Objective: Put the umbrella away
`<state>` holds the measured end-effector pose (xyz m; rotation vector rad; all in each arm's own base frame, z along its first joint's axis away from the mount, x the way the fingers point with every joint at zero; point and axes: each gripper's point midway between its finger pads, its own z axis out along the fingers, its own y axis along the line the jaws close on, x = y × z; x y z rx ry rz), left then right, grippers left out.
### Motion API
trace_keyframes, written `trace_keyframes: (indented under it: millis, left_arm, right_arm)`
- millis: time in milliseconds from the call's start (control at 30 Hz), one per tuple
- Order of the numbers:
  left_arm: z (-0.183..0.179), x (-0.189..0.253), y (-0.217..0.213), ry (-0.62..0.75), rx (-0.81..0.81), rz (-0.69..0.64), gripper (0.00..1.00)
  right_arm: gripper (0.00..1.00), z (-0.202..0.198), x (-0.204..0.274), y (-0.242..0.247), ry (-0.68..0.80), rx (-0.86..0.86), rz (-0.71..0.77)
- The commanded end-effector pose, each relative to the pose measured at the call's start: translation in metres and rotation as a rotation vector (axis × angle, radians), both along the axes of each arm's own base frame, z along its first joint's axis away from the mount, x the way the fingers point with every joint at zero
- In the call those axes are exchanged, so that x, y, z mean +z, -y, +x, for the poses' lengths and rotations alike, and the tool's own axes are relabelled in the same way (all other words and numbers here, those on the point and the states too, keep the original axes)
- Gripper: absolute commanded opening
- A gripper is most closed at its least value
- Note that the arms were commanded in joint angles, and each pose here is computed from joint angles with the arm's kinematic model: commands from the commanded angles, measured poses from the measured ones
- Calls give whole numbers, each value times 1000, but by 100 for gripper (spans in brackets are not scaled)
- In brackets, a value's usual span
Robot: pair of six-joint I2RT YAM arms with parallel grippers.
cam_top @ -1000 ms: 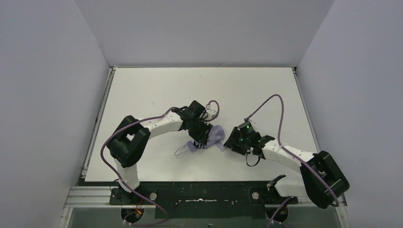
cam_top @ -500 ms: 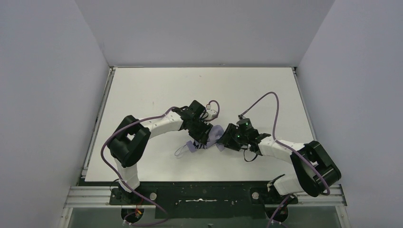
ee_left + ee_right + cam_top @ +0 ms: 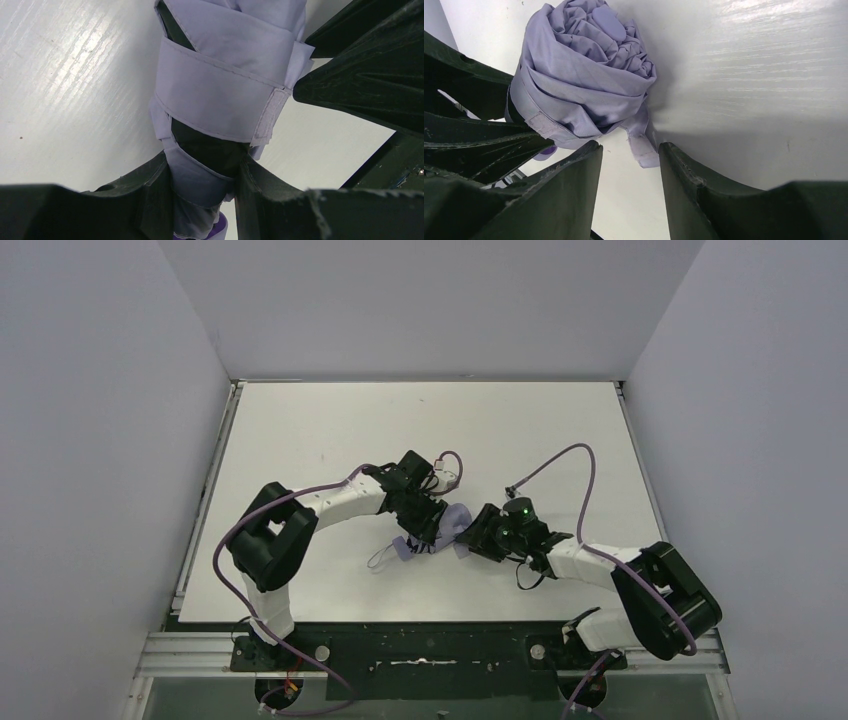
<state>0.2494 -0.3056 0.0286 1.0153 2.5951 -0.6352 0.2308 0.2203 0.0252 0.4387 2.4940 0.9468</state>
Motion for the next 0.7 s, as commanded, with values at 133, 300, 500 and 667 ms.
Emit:
trace_keyframes:
  millis: [133,300,500,667]
  left_arm:
    - [2,-23,-25,-8,29,143,0]
    - [2,-24,-26,-11,29,148,0]
    - [1,-25,-28,-14,29,155,0]
    - [2,-25,-28,-13,28,159,0]
  right_arm:
    - [47,3,1,-7,81,106,-10]
    - [46,3,1,-15,94,114,47]
    - [45,4,-2,-18,85,86,85]
    - [38,3,-2,-5,78,7,37]
